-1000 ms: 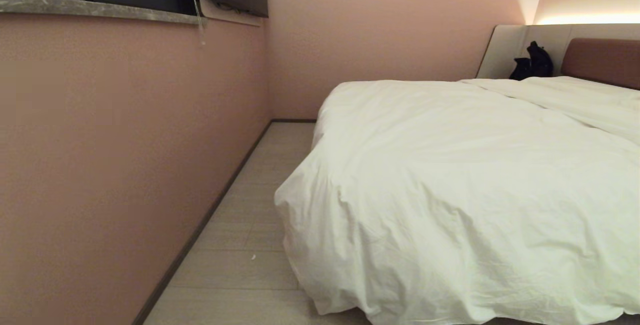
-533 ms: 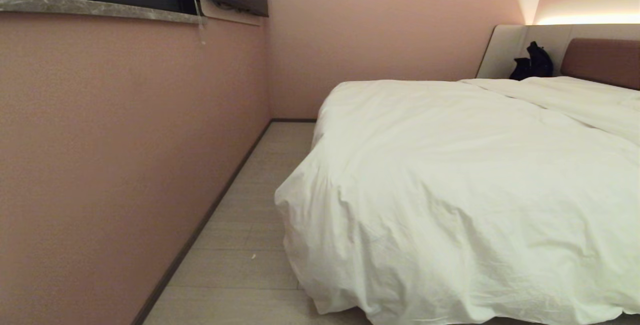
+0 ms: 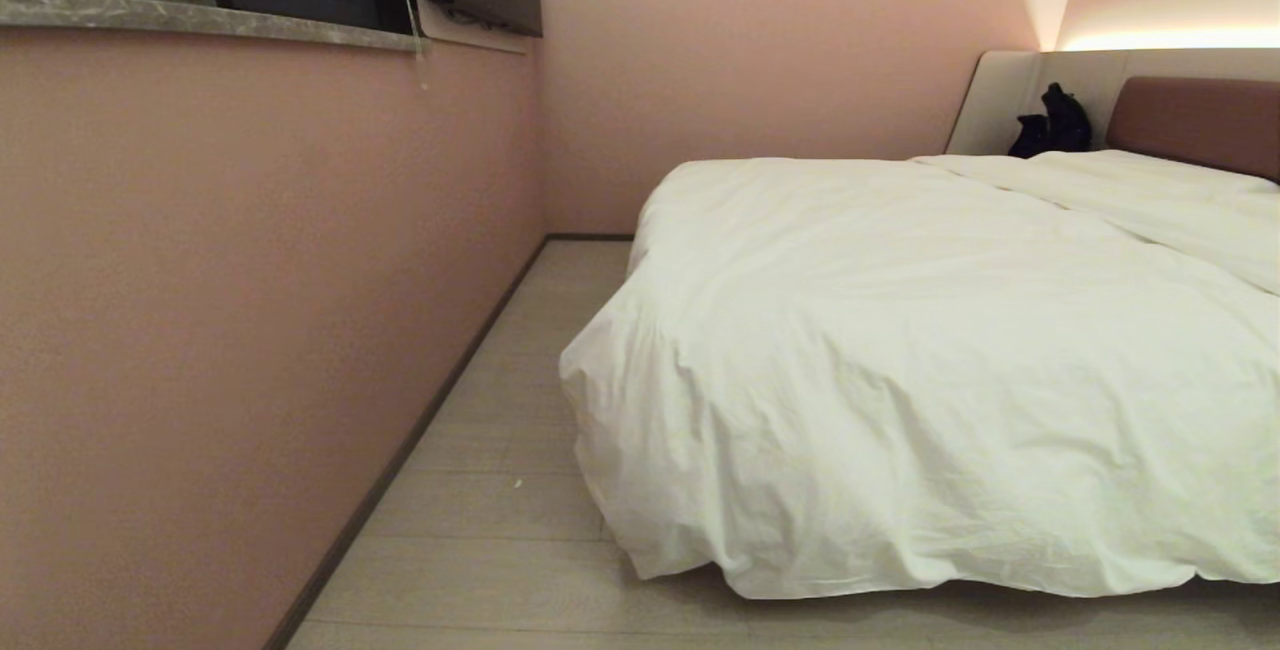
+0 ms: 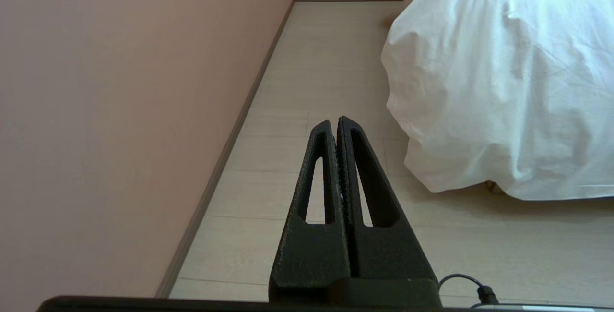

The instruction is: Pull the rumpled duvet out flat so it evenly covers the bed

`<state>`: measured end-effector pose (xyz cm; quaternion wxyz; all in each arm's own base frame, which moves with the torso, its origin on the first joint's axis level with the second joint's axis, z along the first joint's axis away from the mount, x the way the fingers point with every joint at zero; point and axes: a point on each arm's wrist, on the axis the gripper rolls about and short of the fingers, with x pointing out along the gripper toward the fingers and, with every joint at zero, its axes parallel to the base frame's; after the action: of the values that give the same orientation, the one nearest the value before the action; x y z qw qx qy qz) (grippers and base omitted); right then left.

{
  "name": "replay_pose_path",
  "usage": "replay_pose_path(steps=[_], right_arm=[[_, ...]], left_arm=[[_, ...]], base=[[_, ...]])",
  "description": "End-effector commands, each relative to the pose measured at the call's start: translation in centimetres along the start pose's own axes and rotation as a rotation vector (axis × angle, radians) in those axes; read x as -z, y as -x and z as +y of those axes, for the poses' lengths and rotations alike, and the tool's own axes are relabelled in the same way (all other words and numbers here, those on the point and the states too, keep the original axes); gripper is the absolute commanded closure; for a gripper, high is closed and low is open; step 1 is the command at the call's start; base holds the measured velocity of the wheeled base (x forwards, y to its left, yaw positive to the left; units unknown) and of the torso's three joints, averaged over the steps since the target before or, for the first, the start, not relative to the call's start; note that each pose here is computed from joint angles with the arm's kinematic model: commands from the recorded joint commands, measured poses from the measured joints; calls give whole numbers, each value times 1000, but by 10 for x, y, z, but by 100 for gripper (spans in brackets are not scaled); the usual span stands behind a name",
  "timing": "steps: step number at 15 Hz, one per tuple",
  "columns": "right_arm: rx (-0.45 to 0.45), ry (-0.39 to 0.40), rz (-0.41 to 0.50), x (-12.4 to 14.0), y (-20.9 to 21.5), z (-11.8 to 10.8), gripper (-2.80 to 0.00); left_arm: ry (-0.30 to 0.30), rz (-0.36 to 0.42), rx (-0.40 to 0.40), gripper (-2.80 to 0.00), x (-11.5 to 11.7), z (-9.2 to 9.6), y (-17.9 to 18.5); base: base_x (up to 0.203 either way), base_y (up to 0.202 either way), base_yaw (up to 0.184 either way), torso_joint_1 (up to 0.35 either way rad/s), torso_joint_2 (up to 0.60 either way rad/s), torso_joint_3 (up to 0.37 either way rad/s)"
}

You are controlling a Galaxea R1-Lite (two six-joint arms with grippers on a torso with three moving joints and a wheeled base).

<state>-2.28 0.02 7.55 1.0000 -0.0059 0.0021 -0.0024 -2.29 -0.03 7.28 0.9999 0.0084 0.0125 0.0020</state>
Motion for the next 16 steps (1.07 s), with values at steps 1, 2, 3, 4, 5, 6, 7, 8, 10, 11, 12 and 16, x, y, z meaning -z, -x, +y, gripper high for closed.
replay_pose_path(steps=[1, 2, 3, 4, 5, 6, 7, 8, 10, 11, 12, 16], right_arm=[[0, 0, 0, 0, 0, 0, 0], [0, 0, 0, 0, 0, 0, 0], [0, 0, 0, 0, 0, 0, 0], [0, 0, 0, 0, 0, 0, 0], [0, 0, 0, 0, 0, 0, 0], [0, 0, 0, 0, 0, 0, 0], [0, 0, 0, 0, 0, 0, 0], [0, 0, 0, 0, 0, 0, 0], [0, 0, 0, 0, 0, 0, 0], [0, 0, 0, 0, 0, 0, 0], [0, 0, 0, 0, 0, 0, 0], [0, 0, 0, 0, 0, 0, 0]], left_arm=[[0, 1, 0, 0, 0, 0, 0], [0, 1, 0, 0, 0, 0, 0], [0, 1, 0, 0, 0, 0, 0], [0, 1, 0, 0, 0, 0, 0], [0, 1, 0, 0, 0, 0, 0], [0, 1, 0, 0, 0, 0, 0], [0, 1, 1, 0, 0, 0, 0], [0, 1, 1, 0, 0, 0, 0], [0, 1, 0, 0, 0, 0, 0], [0, 1, 0, 0, 0, 0, 0], [0, 1, 1, 0, 0, 0, 0], [0, 1, 0, 0, 0, 0, 0]], base=[[0, 0, 0, 0, 0, 0], [0, 0, 0, 0, 0, 0], [0, 0, 0, 0, 0, 0], [0, 0, 0, 0, 0, 0], [0, 0, 0, 0, 0, 0], [0, 0, 0, 0, 0, 0], [0, 0, 0, 0, 0, 0], [0, 0, 0, 0, 0, 0], [0, 0, 0, 0, 0, 0], [0, 0, 0, 0, 0, 0], [0, 0, 0, 0, 0, 0], [0, 0, 0, 0, 0, 0]])
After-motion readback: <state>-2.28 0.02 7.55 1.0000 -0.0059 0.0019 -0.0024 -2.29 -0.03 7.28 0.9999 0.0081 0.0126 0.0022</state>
